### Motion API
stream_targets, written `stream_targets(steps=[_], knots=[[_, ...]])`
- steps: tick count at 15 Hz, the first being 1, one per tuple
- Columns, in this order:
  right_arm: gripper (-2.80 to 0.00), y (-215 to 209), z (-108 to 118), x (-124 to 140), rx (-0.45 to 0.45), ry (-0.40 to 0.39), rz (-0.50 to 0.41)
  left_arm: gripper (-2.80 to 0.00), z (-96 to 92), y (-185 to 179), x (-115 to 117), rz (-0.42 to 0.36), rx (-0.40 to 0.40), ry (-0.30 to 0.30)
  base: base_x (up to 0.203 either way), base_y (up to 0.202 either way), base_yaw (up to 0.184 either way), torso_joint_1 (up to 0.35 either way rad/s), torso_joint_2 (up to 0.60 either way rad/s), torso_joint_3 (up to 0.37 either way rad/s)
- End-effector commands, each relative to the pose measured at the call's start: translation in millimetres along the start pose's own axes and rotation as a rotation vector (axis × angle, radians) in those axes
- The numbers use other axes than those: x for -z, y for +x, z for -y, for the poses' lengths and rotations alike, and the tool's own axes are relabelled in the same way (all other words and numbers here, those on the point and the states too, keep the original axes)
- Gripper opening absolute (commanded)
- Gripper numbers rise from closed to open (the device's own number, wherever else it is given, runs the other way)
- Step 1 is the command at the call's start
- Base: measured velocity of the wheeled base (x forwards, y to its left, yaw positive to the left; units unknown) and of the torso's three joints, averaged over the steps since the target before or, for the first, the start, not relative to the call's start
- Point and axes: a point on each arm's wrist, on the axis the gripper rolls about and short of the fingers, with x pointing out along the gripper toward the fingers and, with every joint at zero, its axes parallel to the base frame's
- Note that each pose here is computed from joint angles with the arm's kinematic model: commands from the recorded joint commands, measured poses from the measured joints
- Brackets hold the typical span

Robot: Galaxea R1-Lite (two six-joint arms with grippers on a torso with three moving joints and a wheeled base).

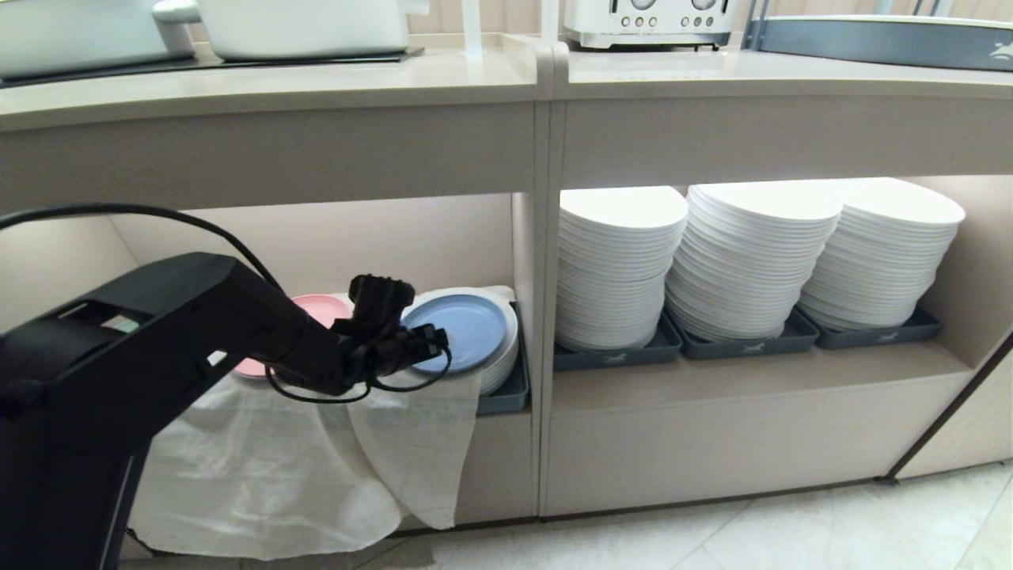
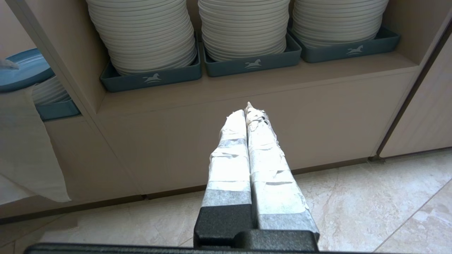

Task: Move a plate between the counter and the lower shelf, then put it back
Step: Pick up the plate in the cupboard

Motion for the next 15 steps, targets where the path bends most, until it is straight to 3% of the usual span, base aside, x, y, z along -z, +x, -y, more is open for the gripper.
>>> stream_targets(steps=[1, 15], knots=[[-2.8, 0, 0, 0, 0.0, 0.001, 0.0, 0.0, 2.8, 4, -4, 0.017, 0.009, -0.004, 0.0, 0.0, 0.0, 0.0, 0.0, 0.0], [-2.8, 0, 0, 0, 0.0, 0.001, 0.0, 0.0, -1.1, 14, 3, 0.004, -0.011, -0.002, 0.0, 0.0, 0.0, 0.0, 0.0, 0.0]])
